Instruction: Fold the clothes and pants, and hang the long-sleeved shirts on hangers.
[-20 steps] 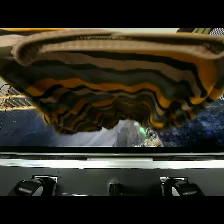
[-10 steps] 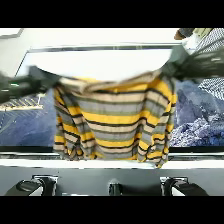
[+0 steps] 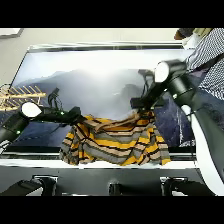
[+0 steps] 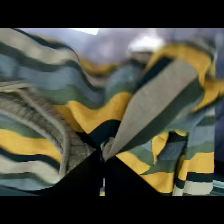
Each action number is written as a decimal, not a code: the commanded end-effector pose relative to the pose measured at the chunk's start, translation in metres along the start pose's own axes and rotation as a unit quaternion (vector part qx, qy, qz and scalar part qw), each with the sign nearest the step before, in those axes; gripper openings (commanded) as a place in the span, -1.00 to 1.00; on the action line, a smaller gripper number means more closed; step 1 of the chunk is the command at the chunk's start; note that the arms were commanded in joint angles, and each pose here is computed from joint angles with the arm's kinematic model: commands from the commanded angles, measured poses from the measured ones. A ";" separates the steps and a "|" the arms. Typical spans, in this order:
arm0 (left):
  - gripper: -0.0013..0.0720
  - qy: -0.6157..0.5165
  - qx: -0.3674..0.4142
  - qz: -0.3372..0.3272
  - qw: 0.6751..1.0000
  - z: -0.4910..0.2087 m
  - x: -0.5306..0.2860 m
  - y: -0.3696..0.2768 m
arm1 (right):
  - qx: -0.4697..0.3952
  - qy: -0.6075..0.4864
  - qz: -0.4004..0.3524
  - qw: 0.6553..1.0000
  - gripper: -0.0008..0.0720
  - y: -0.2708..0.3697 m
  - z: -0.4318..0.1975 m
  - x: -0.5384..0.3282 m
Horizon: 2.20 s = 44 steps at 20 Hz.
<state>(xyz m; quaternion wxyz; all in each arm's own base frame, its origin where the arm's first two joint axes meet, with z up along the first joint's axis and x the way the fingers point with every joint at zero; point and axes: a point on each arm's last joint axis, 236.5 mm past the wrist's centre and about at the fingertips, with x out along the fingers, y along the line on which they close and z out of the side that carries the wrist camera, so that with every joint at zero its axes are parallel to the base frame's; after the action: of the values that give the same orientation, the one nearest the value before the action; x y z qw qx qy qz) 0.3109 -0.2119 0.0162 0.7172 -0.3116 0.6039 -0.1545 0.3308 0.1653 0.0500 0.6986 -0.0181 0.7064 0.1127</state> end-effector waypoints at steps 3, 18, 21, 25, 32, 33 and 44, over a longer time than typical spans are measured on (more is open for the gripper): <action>-0.91 0.040 -0.015 0.025 0.999 -0.017 0.025 0.027 | 0.017 0.075 0.005 0.997 -0.90 0.003 -0.039 0.077; 0.80 -0.071 0.065 0.067 0.993 0.077 -0.031 0.020 | 0.002 -0.138 -0.084 0.987 0.53 -0.019 -0.039 -0.033; 0.80 -0.068 0.066 0.073 0.993 0.075 -0.030 0.023 | -0.010 -0.142 -0.133 0.981 0.53 -0.001 -0.056 -0.001; 0.80 -0.068 0.066 0.073 0.993 0.075 -0.030 0.023 | -0.006 -0.185 -0.126 0.975 0.34 0.027 -0.056 0.030; 0.80 -0.068 0.066 0.072 0.993 0.075 -0.030 0.023 | -0.009 -0.162 -0.143 0.976 0.40 0.026 -0.061 0.076; 0.80 -0.068 0.065 0.072 0.993 0.075 -0.030 0.023 | -0.012 -0.164 -0.141 0.976 0.40 0.028 -0.057 0.079; 0.80 -0.060 0.059 0.077 0.993 0.072 -0.030 0.026 | 0.017 -0.175 -0.221 0.959 0.27 -0.004 -0.043 0.096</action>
<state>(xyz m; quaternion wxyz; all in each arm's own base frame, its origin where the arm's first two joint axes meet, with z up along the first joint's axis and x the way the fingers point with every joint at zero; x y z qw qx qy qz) 0.3694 -0.1569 0.0284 0.7792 -0.2306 0.5712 -0.1161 0.2812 0.1797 -0.0475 0.8126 -0.1366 0.5662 -0.0194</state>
